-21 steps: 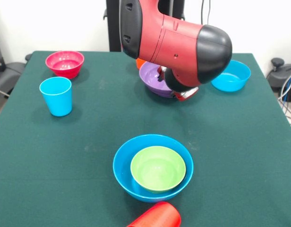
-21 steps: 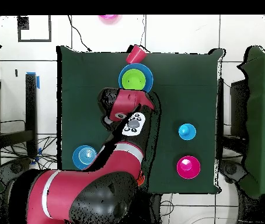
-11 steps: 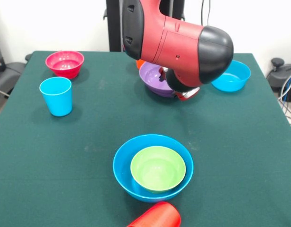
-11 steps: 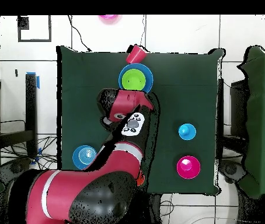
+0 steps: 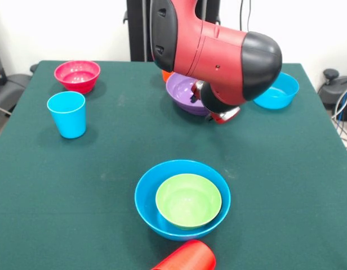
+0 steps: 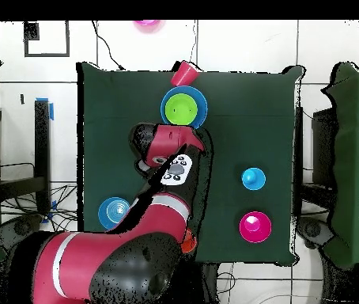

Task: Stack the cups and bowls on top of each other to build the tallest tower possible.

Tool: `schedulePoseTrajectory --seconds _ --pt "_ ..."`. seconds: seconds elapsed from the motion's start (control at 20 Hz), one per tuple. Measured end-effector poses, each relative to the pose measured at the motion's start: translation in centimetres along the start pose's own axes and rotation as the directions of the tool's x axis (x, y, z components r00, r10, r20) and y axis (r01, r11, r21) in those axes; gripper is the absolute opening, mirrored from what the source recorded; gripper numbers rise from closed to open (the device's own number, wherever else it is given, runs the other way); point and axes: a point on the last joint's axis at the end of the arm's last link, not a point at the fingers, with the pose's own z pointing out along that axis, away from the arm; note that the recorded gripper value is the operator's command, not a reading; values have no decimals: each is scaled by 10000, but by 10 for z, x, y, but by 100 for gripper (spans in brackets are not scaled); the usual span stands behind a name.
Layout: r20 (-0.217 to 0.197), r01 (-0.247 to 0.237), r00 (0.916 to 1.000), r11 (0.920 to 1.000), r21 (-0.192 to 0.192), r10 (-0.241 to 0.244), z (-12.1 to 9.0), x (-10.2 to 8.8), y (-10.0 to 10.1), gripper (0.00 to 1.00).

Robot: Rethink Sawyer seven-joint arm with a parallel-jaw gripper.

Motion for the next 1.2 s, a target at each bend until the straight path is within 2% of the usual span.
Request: schedulePoseTrajectory --seconds 0.15,0.2,0.7,1.2 --pt "208 7 9998 9999 -154 -4 2 -2 2 100" --pt "381 20 9993 9996 -264 -10 4 -3 4 0" --pt "716 95 9974 9996 -275 -75 5 -6 0 0" --pt "720 101 9974 9996 -259 -82 5 -5 0 0"
